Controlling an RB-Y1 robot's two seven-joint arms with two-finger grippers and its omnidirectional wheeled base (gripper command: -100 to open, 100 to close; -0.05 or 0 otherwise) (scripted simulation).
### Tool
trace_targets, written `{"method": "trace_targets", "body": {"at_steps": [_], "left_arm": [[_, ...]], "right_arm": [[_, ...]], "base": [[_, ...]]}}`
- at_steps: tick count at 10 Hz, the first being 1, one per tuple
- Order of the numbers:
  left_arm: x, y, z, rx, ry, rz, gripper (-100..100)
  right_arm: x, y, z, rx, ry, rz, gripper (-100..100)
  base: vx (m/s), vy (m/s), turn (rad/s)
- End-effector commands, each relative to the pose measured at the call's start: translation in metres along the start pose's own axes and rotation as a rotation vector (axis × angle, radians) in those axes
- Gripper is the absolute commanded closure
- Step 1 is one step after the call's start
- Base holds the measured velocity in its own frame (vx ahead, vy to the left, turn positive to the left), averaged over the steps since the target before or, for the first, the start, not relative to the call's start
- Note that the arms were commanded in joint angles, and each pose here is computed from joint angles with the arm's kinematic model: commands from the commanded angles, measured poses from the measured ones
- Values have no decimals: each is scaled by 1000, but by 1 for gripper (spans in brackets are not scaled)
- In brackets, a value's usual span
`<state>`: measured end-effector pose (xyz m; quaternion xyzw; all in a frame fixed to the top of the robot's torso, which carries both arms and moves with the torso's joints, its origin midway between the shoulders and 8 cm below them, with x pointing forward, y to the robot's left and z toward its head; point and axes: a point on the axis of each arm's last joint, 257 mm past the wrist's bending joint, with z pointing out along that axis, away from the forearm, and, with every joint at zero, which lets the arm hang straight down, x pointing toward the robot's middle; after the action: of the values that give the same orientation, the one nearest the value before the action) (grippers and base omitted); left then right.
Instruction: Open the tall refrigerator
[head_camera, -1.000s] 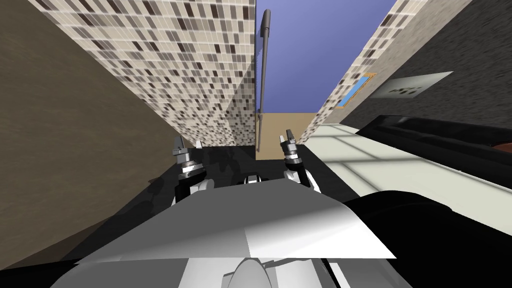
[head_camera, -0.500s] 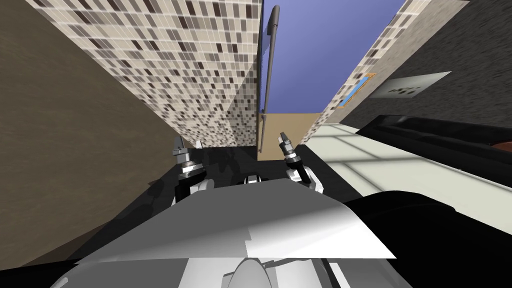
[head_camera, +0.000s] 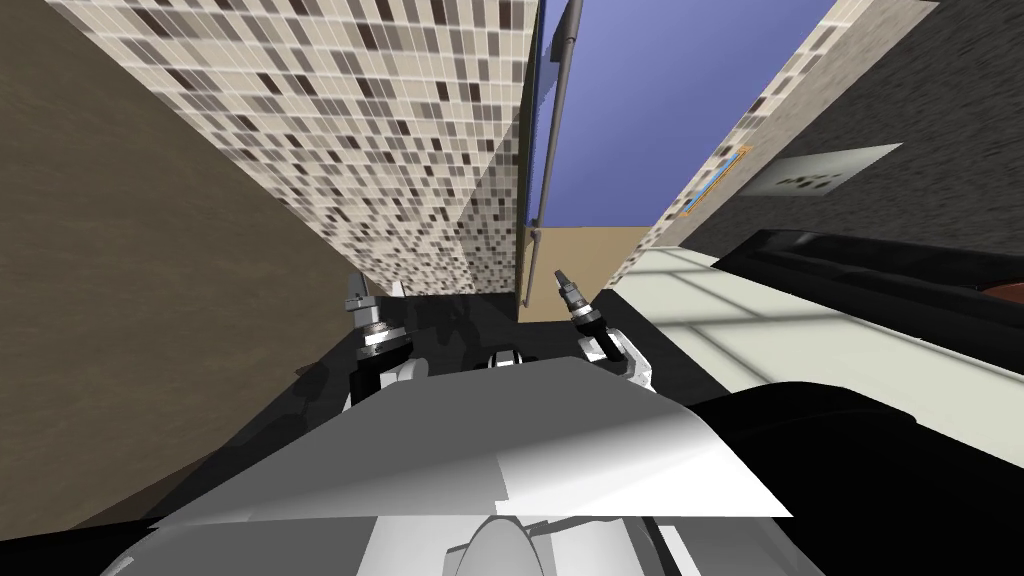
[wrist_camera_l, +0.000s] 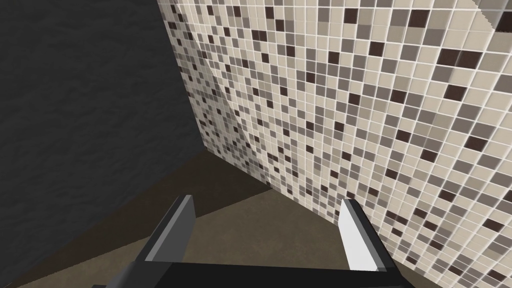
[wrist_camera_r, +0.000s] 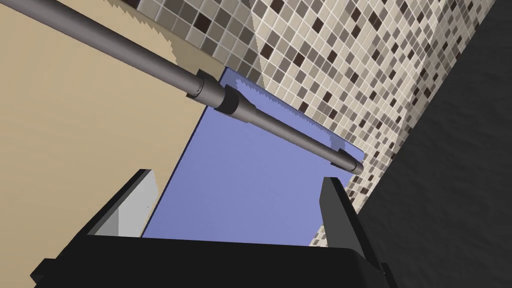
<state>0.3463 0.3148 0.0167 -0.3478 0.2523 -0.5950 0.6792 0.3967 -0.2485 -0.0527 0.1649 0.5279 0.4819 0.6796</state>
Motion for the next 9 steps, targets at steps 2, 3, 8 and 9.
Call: {"method": "trace_targets", "body": {"at_steps": [2, 3, 8, 9], "left_arm": [[0, 0, 0, 0, 0, 0, 0], [0, 0, 0, 0, 0, 0, 0], [0, 0, 0, 0, 0, 0, 0], [0, 0, 0, 0, 0, 0, 0]], "right_arm": [[1, -25, 0, 48, 88, -140, -100], [0, -37, 0, 69, 113, -191, -100], [-6, -61, -1, 106, 195, -329, -100], [-12, -74, -2, 126, 224, -393, -100]], "base": [[52, 88, -12], [68, 130, -28], [48, 81, -12], [39, 83, -17]]}}
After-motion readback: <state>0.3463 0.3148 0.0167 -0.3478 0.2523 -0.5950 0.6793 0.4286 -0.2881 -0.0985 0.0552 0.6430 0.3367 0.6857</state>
